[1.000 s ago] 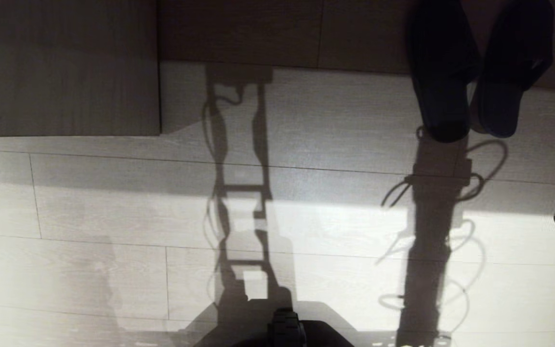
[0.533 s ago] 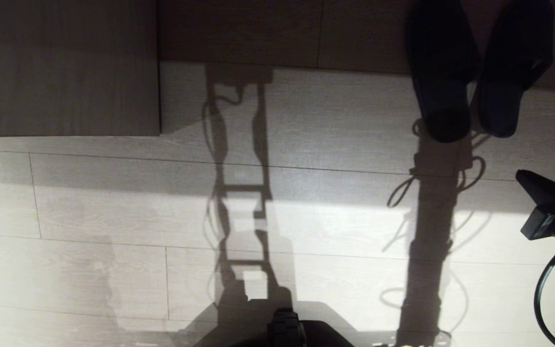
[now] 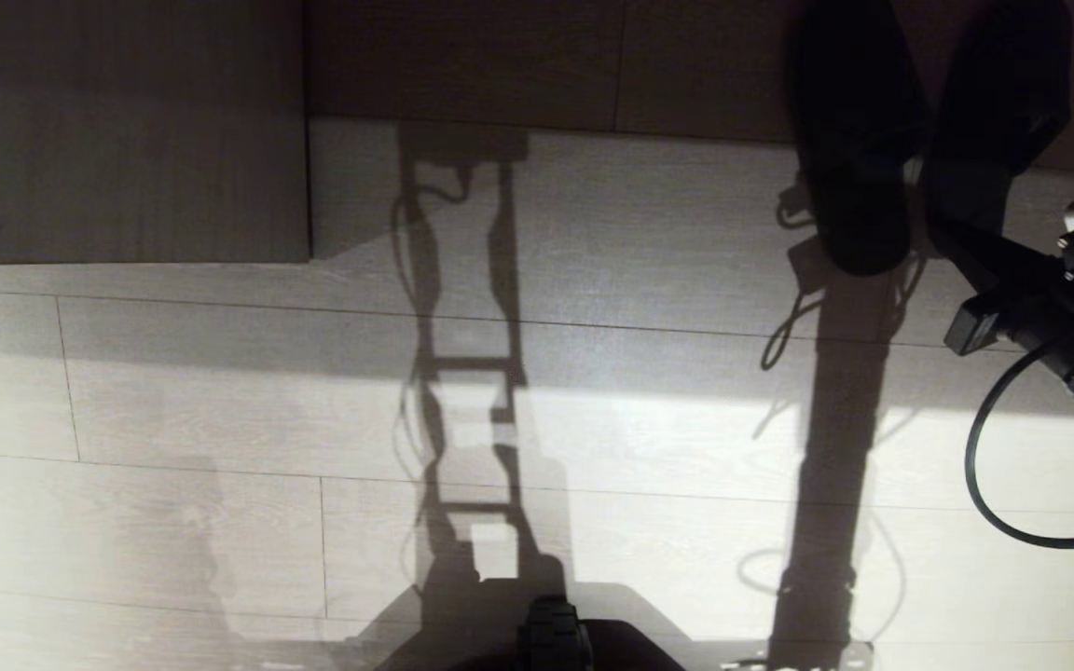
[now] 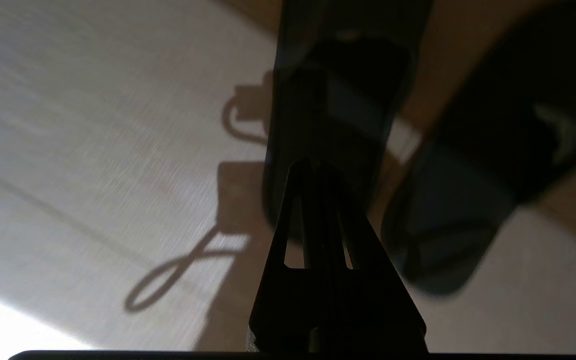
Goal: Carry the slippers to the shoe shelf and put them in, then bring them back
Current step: Pick up the slippers on the floor
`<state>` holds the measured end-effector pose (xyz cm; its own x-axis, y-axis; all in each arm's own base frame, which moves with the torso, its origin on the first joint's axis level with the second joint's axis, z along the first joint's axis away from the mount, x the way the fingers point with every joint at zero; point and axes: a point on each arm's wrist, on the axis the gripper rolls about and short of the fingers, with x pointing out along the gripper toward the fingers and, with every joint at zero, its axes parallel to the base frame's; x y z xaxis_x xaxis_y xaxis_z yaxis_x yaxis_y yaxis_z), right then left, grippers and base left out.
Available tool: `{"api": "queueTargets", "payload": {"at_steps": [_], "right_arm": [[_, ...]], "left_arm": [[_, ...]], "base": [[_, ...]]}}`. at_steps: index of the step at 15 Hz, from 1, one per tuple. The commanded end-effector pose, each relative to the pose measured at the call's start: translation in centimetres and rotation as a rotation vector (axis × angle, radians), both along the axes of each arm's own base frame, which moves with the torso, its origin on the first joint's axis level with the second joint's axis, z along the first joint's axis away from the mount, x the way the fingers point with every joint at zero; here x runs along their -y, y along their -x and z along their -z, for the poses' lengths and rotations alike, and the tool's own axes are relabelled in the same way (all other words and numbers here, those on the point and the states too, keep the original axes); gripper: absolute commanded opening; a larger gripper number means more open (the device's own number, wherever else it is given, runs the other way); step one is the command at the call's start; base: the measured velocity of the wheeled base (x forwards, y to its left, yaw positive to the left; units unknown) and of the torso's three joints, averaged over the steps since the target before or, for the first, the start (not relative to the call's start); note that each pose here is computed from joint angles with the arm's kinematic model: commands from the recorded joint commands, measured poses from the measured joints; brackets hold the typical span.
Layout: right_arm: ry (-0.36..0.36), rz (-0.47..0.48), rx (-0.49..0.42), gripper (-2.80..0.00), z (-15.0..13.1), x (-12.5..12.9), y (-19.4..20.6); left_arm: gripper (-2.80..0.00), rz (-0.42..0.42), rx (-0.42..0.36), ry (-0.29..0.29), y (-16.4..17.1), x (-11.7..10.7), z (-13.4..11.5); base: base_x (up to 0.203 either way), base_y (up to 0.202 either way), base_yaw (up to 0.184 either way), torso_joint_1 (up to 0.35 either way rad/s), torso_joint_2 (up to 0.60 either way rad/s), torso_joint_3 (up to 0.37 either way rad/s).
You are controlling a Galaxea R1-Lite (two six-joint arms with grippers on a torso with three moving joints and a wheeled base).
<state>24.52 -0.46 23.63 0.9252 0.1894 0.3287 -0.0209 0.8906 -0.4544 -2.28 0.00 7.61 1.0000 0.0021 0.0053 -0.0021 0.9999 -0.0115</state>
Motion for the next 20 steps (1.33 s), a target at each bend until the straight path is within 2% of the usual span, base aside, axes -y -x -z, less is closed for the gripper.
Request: {"api": "queueTargets", "payload": {"at_steps": [1, 3, 9, 10, 13, 15, 20], "right_arm": [[0.025, 0.000, 0.018, -2.80, -0.2, 0.0, -2.2], [0.056, 0.009, 0.039, -2.80, -0.6, 0.1, -3.7], [0.060, 0.025, 0.059, -2.80, -1.1, 0.2, -5.7], [0.061, 0.029, 0.058, 0.00, -1.0, 0.3, -5.9], [0.075, 0.043, 0.080, 0.00, -1.6, 0.5, -6.5], [0.076, 0.057, 0.123, 0.00, -2.9, 0.6, -7.3], [0.069, 0.109, 0.140, 0.00, -3.5, 1.5, -8.9]], "left_arm": [[-2.80, -0.001, 0.001, 0.001, 0.0, 0.0, 0.0], [-2.80, -0.001, 0.001, 0.001, 0.0, 0.0, 0.0], [-2.80, -0.001, 0.001, 0.001, 0.0, 0.0, 0.0], [-2.80, -0.001, 0.001, 0.002, 0.0, 0.0, 0.0], [-2.80, -0.001, 0.001, 0.001, 0.0, 0.0, 0.0], [-2.80, -0.001, 0.001, 0.001, 0.0, 0.0, 0.0], [-2.80, -0.001, 0.001, 0.001, 0.0, 0.0, 0.0]], "base": [[0.000, 0.000, 0.000, 0.000, 0.00, 0.000], [0.000, 0.000, 0.000, 0.000, 0.00, 0.000], [0.000, 0.000, 0.000, 0.000, 0.00, 0.000], [0.000, 0.000, 0.000, 0.000, 0.00, 0.000], [0.000, 0.000, 0.000, 0.000, 0.00, 0.000], [0.000, 0.000, 0.000, 0.000, 0.00, 0.000], [0.000, 0.000, 0.000, 0.000, 0.00, 0.000]]}}
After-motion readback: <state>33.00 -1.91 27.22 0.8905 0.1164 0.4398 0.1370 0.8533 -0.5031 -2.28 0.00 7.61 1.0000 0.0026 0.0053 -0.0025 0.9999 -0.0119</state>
